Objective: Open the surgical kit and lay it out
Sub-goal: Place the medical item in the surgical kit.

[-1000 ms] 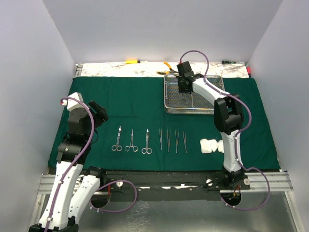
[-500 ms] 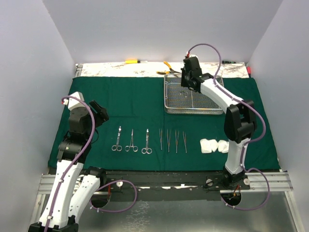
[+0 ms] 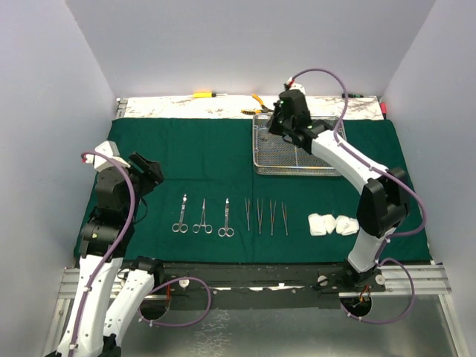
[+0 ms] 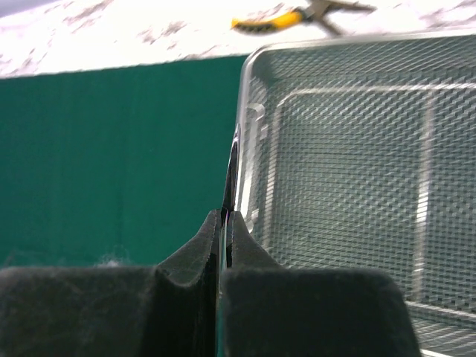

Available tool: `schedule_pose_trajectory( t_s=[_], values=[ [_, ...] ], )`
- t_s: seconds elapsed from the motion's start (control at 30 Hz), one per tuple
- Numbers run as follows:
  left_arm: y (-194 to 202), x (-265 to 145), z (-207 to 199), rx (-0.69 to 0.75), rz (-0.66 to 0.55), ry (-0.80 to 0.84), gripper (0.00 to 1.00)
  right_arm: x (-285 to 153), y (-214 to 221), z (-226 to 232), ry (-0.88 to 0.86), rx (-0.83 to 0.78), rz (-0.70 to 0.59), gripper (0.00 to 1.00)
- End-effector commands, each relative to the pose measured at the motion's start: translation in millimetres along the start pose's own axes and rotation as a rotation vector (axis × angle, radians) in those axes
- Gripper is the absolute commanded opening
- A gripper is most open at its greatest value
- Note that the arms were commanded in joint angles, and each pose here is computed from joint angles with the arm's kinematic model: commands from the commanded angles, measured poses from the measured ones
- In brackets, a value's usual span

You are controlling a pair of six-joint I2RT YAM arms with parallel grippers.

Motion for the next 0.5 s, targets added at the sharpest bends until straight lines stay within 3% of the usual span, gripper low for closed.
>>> schedule_pose_trajectory(
  t_s=[0.0,0.47],
  values=[
    [-8,-15,0,-0.054,-0.026,-0.012,0.66,-23,17,51,-0.132,0.097,0.007,0.01],
    [-17,-51,19,-0.088,-0.074,-0.121,0.66,-41,151,213,-0.355,0.293,0.194,0.01]
  ],
)
Point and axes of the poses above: each gripper's point midway between its finger pads, its own x axis out along the fingers, its own z axis along the line the jaws close on, y = z × x, the point moved 7 cm from there along -x, back along the fingers
